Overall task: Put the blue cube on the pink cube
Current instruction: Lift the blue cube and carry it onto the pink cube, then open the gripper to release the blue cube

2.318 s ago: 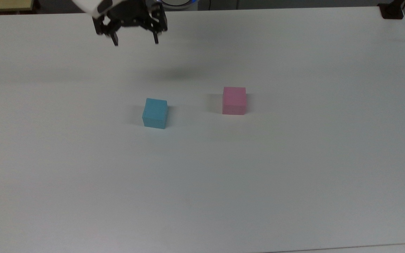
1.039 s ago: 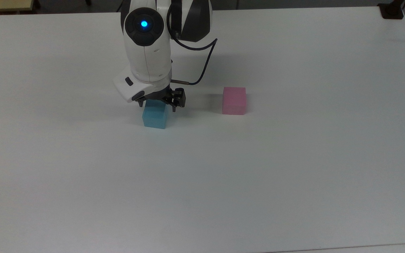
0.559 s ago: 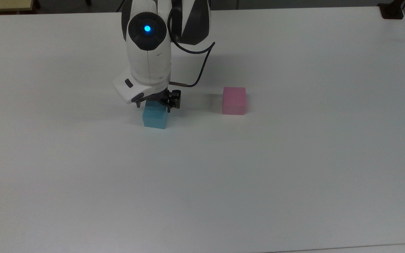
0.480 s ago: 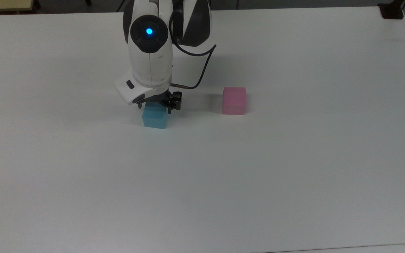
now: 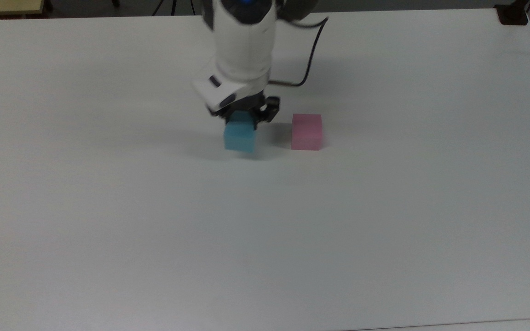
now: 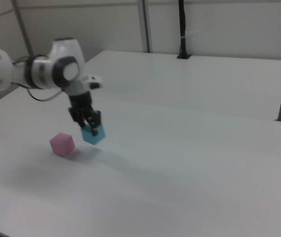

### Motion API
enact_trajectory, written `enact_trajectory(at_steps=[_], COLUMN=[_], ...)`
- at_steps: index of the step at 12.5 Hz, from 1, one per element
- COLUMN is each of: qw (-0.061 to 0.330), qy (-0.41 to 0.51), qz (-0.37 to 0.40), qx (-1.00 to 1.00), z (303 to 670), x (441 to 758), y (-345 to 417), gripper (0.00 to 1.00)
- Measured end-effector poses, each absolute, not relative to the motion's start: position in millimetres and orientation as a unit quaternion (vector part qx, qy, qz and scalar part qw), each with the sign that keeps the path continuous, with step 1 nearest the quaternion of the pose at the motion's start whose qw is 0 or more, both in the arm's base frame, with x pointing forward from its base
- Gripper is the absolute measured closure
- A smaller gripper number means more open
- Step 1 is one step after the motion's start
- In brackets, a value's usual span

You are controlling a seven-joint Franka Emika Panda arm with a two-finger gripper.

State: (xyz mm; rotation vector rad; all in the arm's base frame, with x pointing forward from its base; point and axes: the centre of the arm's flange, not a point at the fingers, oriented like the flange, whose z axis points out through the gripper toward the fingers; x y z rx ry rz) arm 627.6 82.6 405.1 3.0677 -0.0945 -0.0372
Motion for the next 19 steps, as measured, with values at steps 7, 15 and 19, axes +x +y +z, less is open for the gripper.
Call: enact_trajectory(at_steps=[7, 15, 19], qw=[0.029, 0.053, 0.06], qy=[-0.027, -0.024, -0.039], qz=[-0.015, -0.012, -0.007], qx=[0.999, 0.998, 0.997], z=[417.6, 405.5, 393.1], x=[587.1, 585.2, 589.5], y=[218.6, 229.6, 229.8], gripper=[0.44, 0.43, 0.16])
